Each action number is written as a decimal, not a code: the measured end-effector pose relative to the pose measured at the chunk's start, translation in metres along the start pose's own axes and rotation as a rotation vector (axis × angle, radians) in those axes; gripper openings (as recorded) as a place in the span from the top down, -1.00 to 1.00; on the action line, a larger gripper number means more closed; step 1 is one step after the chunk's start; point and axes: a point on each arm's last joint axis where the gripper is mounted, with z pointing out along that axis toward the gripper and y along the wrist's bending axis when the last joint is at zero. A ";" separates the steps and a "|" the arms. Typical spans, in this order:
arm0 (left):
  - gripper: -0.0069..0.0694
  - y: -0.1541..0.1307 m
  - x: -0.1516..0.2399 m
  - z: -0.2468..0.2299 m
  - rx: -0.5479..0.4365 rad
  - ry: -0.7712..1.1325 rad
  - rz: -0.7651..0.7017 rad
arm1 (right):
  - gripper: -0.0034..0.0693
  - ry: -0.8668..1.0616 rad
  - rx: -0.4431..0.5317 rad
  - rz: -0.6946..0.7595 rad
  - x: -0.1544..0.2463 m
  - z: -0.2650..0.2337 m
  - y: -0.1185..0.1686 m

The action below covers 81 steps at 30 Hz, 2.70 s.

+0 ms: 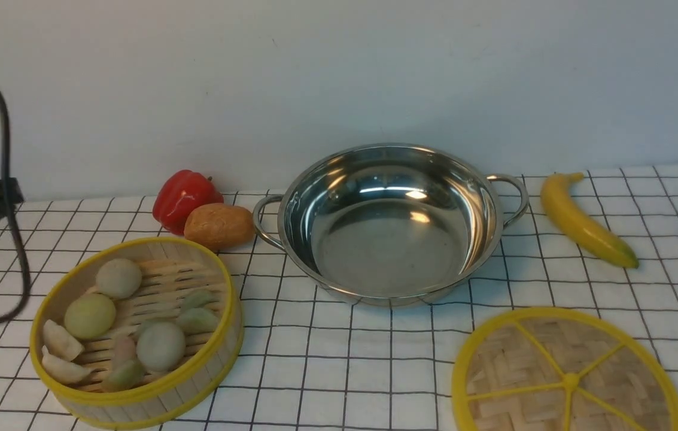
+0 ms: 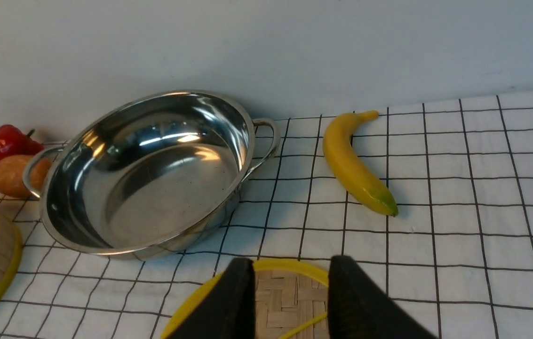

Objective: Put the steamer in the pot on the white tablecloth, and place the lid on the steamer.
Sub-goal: 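Grasp the rim of the steamer basket holding the buns with the left gripper, then place the bamboo steamer basket with dumplings into the steel pot with the left gripper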

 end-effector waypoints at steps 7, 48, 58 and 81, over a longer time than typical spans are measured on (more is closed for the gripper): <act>0.18 0.041 -0.015 0.015 -0.098 0.254 0.033 | 0.25 -0.019 -0.014 -0.015 -0.002 0.000 0.001; 0.18 0.022 0.047 0.167 0.032 0.511 0.563 | 0.25 0.003 -0.071 -0.045 -0.001 0.002 0.006; 0.73 0.024 0.048 0.175 0.013 0.540 0.446 | 0.25 0.001 -0.111 -0.008 -0.001 0.002 0.010; 0.74 -0.041 -0.088 0.116 0.095 0.492 0.383 | 0.25 0.020 -0.125 0.001 0.000 0.002 0.011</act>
